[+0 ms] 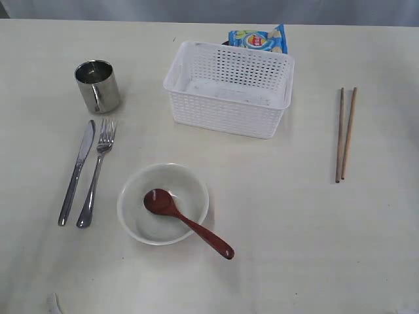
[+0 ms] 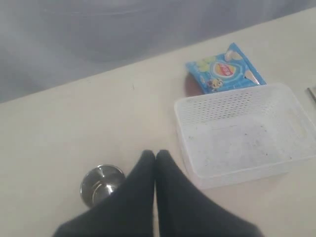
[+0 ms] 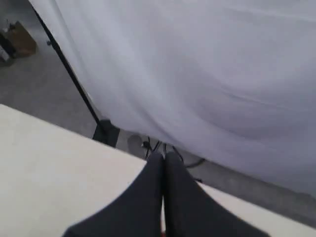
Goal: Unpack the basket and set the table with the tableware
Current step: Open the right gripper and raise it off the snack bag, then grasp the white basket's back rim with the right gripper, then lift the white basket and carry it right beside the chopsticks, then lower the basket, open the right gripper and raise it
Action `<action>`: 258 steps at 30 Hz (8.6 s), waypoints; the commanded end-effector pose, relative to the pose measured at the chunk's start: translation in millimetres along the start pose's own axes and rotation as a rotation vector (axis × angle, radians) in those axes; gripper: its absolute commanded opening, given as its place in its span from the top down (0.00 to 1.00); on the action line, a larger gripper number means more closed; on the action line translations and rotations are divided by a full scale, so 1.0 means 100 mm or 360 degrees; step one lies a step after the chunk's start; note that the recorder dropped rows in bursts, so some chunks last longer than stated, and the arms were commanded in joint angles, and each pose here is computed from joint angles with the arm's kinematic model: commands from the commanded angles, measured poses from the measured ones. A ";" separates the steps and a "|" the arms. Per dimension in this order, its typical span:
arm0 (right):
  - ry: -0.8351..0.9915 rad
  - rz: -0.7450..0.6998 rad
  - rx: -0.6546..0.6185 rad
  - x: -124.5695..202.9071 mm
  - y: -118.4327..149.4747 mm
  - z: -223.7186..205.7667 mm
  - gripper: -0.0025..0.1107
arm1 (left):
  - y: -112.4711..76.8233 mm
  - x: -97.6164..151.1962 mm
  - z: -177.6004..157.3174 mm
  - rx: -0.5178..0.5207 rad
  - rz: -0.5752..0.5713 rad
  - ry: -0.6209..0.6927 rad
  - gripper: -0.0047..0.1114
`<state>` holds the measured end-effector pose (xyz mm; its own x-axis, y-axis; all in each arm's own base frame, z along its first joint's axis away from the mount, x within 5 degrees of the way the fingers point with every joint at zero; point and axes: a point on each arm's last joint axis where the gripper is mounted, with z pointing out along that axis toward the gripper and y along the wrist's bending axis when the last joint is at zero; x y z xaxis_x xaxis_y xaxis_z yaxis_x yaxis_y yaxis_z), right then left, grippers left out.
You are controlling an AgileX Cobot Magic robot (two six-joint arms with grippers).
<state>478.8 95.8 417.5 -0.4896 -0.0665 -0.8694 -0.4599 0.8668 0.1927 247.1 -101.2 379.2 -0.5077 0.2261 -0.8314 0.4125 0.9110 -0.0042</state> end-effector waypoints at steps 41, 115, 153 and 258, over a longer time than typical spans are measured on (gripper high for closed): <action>0.0381 -0.0334 0.0106 1.43 0.62 -0.78 0.98 | -0.02 0.70 -0.49 -0.0029 -0.0042 -0.0319 0.96; 0.0808 -0.0649 -0.0386 2.26 -0.08 1.20 0.79 | 0.07 1.47 -0.79 -0.0258 -0.0016 -0.0263 0.96; 0.0396 -0.0063 0.0423 1.74 -1.87 0.31 0.98 | 0.12 1.51 -0.79 -0.0348 0.0105 -0.0184 0.96; 0.1478 0.0463 0.0507 2.39 -0.34 0.45 0.98 | 0.13 1.48 -0.80 -0.0367 0.0076 -0.0230 0.96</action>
<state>416.3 72.6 184.2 -0.9924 -0.0560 -0.1096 -0.0662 0.9936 0.0917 117.3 -28.3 301.6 -0.3714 0.2542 -0.8930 0.2462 0.9543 0.1693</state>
